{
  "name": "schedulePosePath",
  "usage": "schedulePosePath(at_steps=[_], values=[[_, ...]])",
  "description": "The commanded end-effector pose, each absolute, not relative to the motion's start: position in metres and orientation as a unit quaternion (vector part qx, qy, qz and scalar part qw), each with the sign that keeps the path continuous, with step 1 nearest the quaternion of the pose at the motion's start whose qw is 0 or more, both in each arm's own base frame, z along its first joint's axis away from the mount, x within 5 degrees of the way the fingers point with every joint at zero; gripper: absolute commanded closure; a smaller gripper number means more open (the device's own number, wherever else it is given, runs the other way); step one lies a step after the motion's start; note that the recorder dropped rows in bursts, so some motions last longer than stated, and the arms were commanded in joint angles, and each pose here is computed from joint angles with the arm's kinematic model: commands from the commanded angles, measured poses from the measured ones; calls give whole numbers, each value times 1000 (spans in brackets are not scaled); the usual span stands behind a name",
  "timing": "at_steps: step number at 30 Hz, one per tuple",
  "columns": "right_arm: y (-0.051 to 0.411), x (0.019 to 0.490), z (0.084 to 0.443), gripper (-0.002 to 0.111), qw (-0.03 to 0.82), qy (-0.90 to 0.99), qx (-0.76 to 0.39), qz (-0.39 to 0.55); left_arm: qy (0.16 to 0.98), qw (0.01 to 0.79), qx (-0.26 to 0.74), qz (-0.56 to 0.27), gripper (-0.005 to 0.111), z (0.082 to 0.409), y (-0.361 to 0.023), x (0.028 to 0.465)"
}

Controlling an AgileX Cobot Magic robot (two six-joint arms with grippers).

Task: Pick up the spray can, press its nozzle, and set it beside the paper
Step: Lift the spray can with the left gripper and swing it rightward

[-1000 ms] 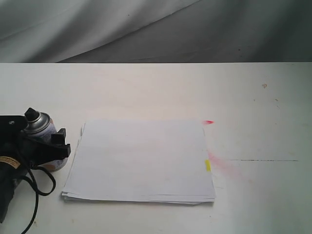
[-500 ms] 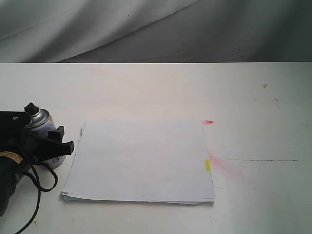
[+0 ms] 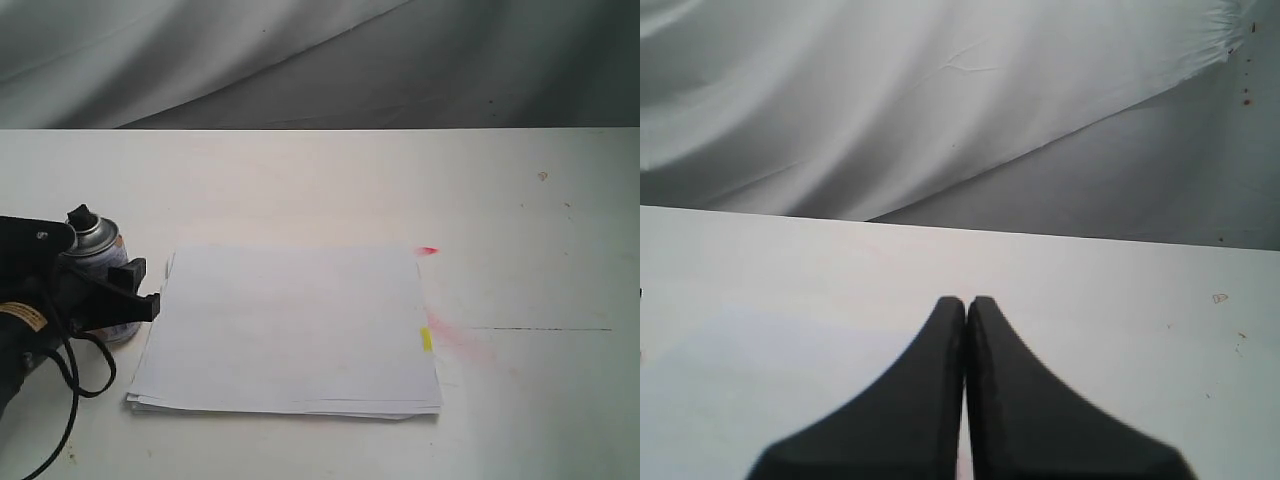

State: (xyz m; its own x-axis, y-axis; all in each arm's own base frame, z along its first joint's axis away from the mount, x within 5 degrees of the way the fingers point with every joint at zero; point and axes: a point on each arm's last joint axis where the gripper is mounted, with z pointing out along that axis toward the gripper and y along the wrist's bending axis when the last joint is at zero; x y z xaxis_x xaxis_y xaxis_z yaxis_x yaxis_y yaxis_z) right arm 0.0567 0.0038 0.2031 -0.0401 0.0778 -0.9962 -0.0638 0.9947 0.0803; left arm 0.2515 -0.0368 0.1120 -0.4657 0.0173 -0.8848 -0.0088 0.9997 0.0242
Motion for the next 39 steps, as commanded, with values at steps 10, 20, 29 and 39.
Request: schedulePosePath(at_steps=[10, 20, 29, 39], values=[[3, 56, 203, 108, 695, 718, 6, 47, 816, 572, 55, -64, 107, 230, -50, 222], [3, 56, 203, 108, 695, 718, 6, 47, 796, 582, 128, -108, 107, 301, -71, 198], [3, 56, 203, 108, 695, 718, 6, 47, 822, 535, 175, -81, 107, 292, -71, 194], [3, 56, 203, 108, 695, 718, 6, 47, 800, 541, 255, -37, 107, 290, -87, 191]])
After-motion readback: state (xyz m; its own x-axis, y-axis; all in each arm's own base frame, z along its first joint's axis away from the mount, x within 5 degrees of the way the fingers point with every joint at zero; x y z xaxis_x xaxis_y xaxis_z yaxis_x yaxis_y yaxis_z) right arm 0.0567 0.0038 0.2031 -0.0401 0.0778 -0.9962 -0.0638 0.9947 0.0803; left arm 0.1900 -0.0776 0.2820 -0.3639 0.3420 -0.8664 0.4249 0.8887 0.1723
